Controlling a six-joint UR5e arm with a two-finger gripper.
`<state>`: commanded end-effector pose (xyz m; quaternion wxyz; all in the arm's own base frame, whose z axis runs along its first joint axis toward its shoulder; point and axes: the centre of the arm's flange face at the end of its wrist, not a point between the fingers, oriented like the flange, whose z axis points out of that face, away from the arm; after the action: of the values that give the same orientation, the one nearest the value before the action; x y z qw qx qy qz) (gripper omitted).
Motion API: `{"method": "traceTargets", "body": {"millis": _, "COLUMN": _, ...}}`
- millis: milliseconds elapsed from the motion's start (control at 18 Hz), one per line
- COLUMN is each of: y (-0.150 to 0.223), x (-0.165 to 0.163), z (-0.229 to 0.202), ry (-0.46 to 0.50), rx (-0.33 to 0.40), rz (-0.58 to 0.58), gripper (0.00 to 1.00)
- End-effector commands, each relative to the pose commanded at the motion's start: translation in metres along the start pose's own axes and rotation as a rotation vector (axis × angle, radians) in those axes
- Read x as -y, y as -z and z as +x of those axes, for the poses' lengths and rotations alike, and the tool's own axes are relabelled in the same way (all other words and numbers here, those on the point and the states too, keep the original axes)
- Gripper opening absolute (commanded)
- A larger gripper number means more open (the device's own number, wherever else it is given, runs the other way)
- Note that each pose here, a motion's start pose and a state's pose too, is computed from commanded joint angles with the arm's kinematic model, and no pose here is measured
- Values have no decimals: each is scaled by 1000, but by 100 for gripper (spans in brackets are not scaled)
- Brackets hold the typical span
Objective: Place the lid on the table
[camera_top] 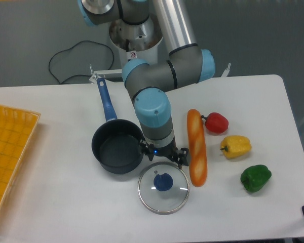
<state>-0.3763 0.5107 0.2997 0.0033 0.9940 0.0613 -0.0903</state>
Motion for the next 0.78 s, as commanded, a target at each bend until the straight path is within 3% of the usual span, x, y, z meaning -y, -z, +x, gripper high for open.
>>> {"method": "traceTargets", "body": {"millis": 111, "y": 0, "x": -3, "z": -3, "ry": 18, "rx": 3, "rz": -9, "gripper": 100}}
{"method": "traceTargets", "body": {"millis": 278, "y": 8, "x": -9, "z": -13, "ry": -31, "rx": 4, "rz": 2, "gripper": 100}}
{"method": "traceTargets", "body": {"millis": 444, "y": 8, "x": -11, "z": -16, "ry": -281, "rx": -13, "rz": -2, "gripper": 100}}
{"method": "traceTargets", "body": {"millis": 556, "y": 6, "x": -16, "z": -24, "ry": -376, "rx": -22, "rz": 5, "gripper": 100}}
{"method": "traceTargets", "body": {"millis": 778, "y": 5, "x": -34, "z": -48, "ry": -374, "rx": -49, "rz": 1, "gripper": 100}}
